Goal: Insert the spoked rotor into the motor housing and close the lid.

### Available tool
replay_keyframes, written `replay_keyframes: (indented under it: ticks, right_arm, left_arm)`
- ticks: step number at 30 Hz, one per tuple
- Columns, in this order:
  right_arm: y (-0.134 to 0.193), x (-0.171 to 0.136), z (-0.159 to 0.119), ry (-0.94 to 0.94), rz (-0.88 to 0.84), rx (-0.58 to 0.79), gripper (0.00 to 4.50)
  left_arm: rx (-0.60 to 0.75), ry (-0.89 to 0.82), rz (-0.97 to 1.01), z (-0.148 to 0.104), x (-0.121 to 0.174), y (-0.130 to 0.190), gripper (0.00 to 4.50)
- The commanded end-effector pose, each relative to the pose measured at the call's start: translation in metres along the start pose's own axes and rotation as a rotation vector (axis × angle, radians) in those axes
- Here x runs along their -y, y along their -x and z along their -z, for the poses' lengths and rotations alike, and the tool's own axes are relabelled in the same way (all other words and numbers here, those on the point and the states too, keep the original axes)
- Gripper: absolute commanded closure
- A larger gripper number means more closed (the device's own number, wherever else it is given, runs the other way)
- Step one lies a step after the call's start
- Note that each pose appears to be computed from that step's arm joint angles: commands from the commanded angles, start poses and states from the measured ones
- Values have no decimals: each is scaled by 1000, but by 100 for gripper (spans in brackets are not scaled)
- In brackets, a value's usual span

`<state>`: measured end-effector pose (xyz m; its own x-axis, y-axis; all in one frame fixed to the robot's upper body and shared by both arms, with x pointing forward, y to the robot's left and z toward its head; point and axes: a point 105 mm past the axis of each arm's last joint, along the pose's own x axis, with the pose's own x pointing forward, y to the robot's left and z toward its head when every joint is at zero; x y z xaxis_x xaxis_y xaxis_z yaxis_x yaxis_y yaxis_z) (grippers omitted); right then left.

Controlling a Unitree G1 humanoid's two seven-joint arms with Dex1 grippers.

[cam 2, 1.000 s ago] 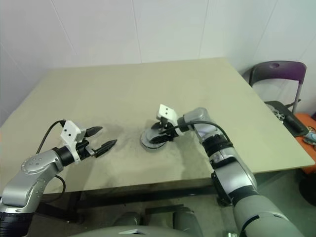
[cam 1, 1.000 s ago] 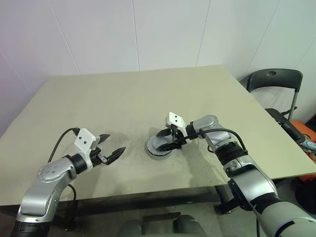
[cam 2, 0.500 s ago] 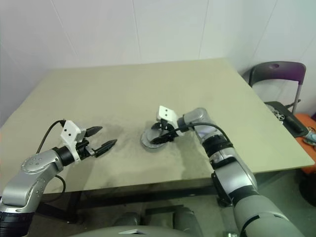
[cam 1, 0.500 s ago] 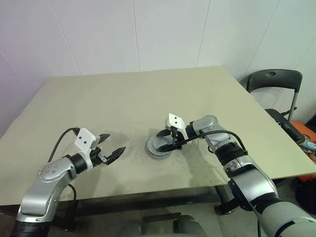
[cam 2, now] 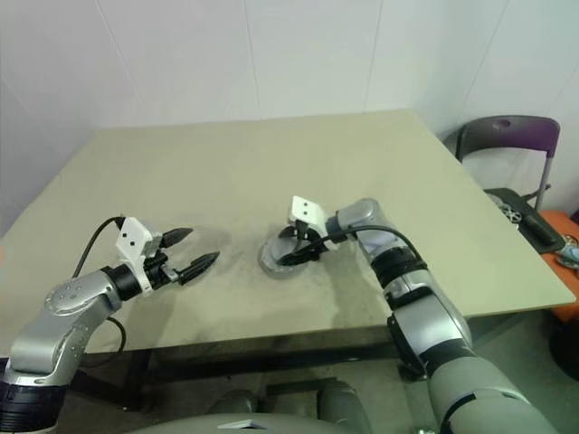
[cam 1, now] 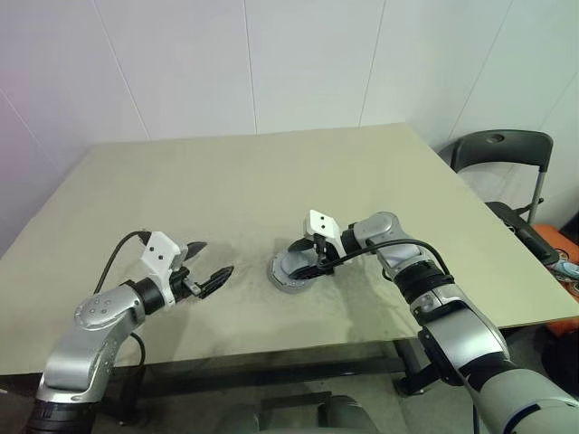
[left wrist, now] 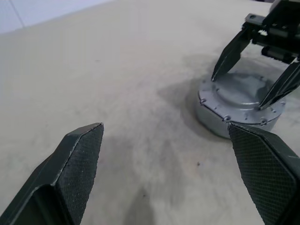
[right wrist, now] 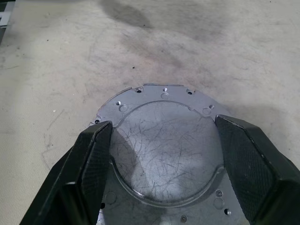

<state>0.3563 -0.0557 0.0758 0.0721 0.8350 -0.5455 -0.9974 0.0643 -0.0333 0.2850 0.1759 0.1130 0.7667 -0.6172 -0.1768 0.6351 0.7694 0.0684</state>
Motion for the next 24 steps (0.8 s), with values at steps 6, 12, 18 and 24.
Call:
replay_keyframes:
  ticks: [6,12,18,24]
  right_arm:
    - [-4,1,0,-81,0,0,133]
    - [-6,1,6,-124,11,-14,133]
    - [-6,-3,20,-69,5,-74,133]
    - [-7,-5,26,-61,-3,-91,133]
  left_arm:
    - [51,-31,36,-24,6,-21,0]
    - [37,-32,21,-24,0,-15,0]
    - [34,-31,15,-23,0,-13,0]
    - [28,-21,18,-21,3,-16,0]
